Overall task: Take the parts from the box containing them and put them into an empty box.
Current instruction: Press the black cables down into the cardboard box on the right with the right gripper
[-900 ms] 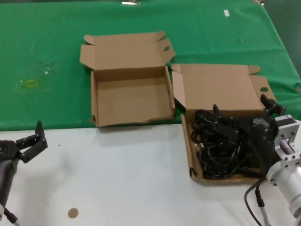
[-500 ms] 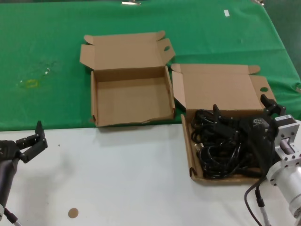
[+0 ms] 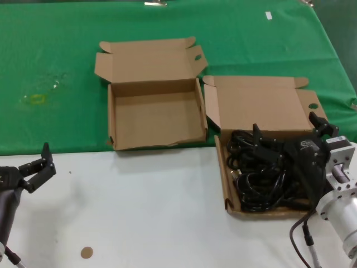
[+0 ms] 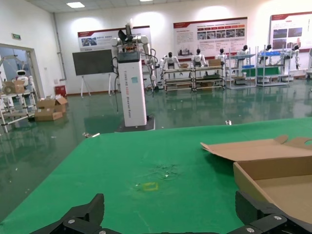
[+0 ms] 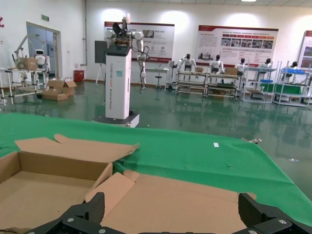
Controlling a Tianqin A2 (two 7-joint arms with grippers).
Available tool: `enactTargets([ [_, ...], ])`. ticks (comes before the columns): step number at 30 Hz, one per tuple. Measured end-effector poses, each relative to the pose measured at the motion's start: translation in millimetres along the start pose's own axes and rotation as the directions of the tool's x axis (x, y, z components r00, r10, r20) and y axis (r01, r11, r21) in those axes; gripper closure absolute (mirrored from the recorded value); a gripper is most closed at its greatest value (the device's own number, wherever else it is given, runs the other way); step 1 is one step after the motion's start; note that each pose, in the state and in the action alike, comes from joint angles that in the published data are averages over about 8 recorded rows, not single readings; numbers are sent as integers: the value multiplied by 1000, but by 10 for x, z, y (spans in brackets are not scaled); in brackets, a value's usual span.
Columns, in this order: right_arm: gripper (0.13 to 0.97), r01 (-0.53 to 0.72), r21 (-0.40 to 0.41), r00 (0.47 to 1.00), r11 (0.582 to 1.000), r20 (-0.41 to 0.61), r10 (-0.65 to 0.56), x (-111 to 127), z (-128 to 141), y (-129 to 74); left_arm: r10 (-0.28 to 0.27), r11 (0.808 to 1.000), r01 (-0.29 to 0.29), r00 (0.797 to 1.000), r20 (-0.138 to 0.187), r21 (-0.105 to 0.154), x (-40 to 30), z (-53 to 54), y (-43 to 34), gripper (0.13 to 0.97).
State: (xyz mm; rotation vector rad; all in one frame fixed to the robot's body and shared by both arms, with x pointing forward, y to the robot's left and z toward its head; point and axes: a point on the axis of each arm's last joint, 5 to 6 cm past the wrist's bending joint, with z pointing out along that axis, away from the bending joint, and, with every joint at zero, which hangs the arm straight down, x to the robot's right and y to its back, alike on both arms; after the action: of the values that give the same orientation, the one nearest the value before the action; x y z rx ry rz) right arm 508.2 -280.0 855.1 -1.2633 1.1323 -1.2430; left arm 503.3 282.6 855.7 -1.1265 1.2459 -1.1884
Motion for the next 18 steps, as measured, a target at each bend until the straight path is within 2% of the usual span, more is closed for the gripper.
enactTargets([
  [8,130,1,2,1000,1000,-1,-1,-6,-4,-5,0,1000,0,1000,0,0,0,0,0,208],
  [12,130,9,4,1000,1000,-2,-9,-8,-17,-17,0,1000,0,1000,0,0,0,0,0,208],
  [18,130,34,-3,999,999,8,-34,50,-34,-57,0,1000,0,1000,0,0,0,0,0,314],
])
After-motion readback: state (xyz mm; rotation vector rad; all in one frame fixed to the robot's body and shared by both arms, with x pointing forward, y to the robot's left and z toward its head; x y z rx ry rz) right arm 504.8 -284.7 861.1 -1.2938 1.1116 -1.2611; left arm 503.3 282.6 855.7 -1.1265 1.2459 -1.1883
